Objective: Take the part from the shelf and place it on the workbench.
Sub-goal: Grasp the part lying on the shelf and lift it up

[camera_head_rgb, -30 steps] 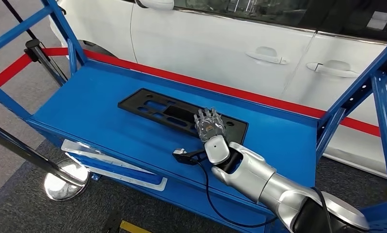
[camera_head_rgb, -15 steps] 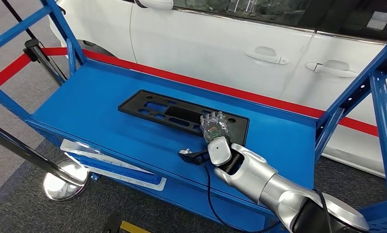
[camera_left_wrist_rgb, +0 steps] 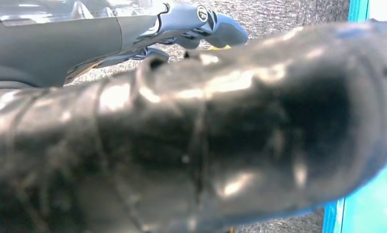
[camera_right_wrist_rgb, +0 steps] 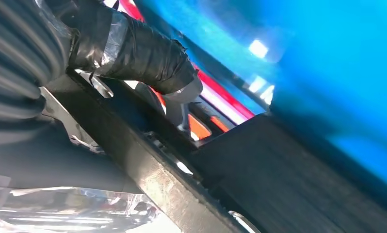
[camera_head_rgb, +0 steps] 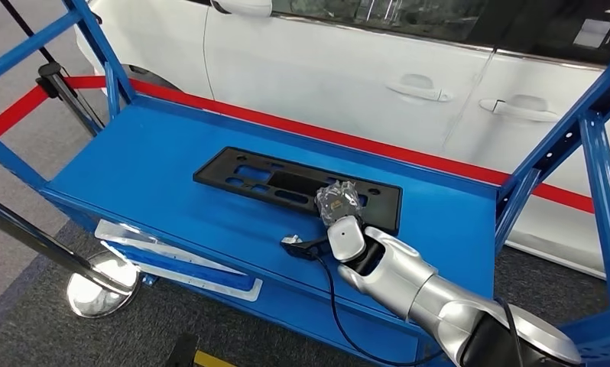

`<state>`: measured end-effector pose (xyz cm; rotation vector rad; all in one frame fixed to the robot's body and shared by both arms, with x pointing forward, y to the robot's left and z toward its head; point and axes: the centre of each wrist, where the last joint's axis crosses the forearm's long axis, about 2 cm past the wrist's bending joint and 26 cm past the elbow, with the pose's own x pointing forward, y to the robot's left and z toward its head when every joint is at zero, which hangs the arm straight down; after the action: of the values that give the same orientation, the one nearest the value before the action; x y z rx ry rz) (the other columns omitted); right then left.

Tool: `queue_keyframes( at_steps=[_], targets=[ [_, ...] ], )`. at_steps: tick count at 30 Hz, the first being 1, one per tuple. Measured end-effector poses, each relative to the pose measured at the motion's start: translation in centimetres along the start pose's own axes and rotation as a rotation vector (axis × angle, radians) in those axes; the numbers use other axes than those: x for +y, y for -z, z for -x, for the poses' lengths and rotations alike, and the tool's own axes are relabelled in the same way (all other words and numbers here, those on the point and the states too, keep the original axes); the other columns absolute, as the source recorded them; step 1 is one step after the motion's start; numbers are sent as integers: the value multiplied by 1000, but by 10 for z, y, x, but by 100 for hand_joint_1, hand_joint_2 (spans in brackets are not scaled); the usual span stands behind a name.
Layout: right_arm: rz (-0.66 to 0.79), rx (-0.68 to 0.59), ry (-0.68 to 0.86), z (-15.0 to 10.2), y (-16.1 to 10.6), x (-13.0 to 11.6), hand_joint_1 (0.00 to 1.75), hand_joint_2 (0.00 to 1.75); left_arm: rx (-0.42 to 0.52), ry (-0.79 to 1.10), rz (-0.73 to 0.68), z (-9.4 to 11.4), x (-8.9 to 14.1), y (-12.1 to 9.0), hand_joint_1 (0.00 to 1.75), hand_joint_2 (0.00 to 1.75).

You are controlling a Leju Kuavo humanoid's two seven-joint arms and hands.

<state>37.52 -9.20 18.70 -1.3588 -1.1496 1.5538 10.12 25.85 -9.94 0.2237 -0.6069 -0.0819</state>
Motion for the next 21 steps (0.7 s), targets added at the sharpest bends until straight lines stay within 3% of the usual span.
queue_keyframes(
  at_steps=[3,10,21],
  targets=[
    [15,-3,11,0,-1,0,175,175,-7,-3,1,0,-1,0,0,175],
    [54,-17,30,-2,-7,3,175,175,-29,-8,-1,1,-1,-1,0,175],
    [228,-51,110,-5,-17,-17,175,175,-76,-72,60,1,-1,0,0,175]
  ],
)
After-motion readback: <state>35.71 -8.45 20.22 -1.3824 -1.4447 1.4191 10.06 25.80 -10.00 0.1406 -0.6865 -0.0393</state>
